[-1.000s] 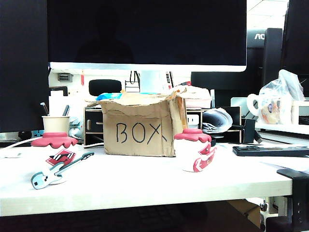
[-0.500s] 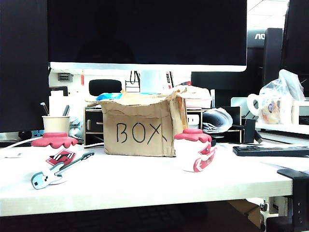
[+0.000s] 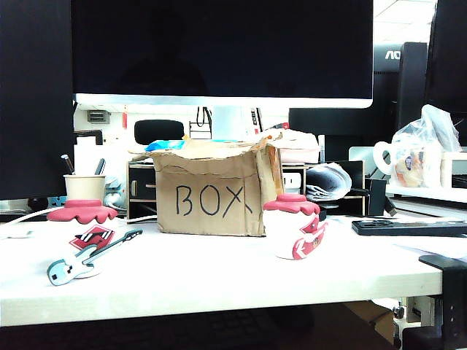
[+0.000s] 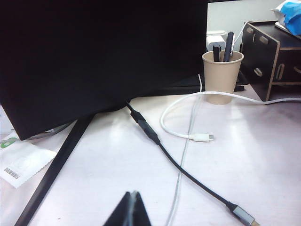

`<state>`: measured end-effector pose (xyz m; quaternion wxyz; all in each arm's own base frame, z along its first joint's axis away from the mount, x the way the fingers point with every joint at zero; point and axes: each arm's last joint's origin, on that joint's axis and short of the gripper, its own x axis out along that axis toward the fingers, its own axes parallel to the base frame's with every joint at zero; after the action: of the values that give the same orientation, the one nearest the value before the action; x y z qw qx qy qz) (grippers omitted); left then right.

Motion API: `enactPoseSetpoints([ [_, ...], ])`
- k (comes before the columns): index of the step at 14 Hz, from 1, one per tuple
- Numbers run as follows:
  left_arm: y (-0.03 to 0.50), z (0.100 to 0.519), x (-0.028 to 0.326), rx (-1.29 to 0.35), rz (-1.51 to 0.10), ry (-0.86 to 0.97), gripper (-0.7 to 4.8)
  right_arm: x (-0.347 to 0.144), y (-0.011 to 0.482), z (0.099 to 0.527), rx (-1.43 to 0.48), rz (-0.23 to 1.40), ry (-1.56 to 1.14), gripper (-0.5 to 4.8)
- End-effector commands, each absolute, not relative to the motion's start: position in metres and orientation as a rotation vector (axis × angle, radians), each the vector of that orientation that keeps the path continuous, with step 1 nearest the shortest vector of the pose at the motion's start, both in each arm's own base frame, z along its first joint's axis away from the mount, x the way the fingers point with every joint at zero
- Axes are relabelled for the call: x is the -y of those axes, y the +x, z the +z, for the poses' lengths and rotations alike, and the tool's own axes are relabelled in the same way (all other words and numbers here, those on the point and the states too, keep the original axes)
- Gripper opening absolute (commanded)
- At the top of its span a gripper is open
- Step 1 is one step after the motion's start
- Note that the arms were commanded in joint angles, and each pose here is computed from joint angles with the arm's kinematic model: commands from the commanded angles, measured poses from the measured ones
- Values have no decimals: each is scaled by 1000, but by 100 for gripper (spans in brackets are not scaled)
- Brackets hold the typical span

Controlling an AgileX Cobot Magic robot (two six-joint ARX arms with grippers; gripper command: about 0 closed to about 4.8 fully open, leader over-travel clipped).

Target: Put the doll that is least similar in size compared to the others into the paper box.

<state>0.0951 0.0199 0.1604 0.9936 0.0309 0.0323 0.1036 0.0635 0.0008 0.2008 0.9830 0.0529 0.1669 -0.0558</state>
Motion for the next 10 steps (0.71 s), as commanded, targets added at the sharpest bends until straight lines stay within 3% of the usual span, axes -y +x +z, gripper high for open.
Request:
enactPoseSetpoints([
  [1, 95, 162, -20, -51, 207, 66, -5, -1, 67, 192, -356, -112, 104, -1],
  [10, 95, 162, -20, -51, 207, 66, -5, -2, 67, 188, -375, -105, 99, -1],
])
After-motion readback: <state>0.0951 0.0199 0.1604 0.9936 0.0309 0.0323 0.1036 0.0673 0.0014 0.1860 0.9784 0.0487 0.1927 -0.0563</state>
